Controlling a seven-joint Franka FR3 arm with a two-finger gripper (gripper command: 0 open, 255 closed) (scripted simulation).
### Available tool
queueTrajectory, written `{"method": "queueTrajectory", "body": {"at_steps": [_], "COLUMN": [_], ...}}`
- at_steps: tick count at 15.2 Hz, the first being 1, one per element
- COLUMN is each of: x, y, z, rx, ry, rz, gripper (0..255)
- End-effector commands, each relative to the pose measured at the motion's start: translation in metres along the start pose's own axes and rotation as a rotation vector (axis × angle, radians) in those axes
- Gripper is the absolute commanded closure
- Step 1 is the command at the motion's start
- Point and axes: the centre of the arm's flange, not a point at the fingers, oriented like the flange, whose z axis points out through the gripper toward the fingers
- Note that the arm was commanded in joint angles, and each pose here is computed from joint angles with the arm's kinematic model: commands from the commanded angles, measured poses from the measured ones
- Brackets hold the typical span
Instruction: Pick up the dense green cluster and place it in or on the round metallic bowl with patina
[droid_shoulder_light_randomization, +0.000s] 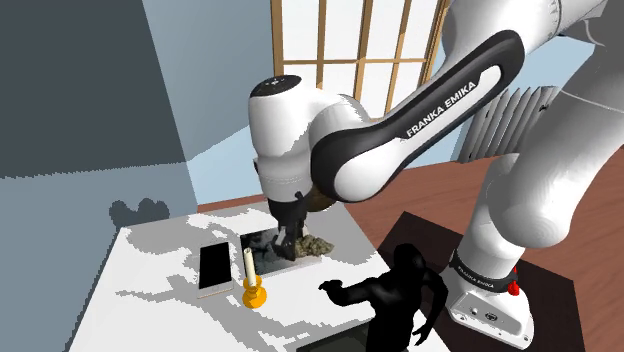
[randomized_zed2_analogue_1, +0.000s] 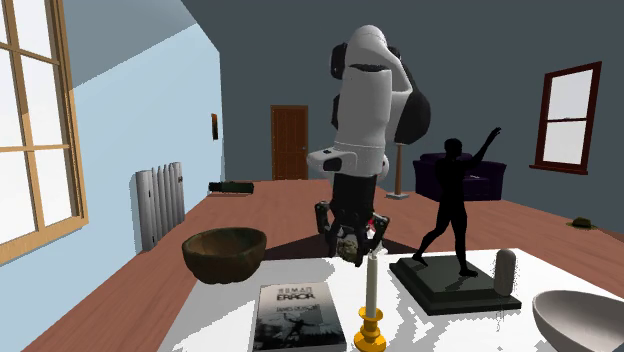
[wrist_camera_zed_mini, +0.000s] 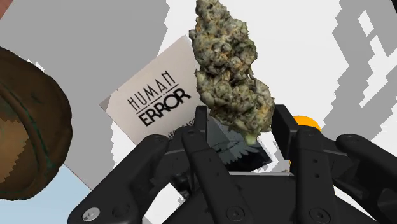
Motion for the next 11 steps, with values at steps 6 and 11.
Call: {"method": "queueTrajectory", "body": {"at_steps": [6, 11], "x": [-0.001, -0.002], "y": [0.004, 0.007], "z": [-0.038, -0.064], "rx": [0.000, 0.000], "ry": [0.000, 0.000], "rz": [0.000, 0.000], "gripper": [255, 255]}}
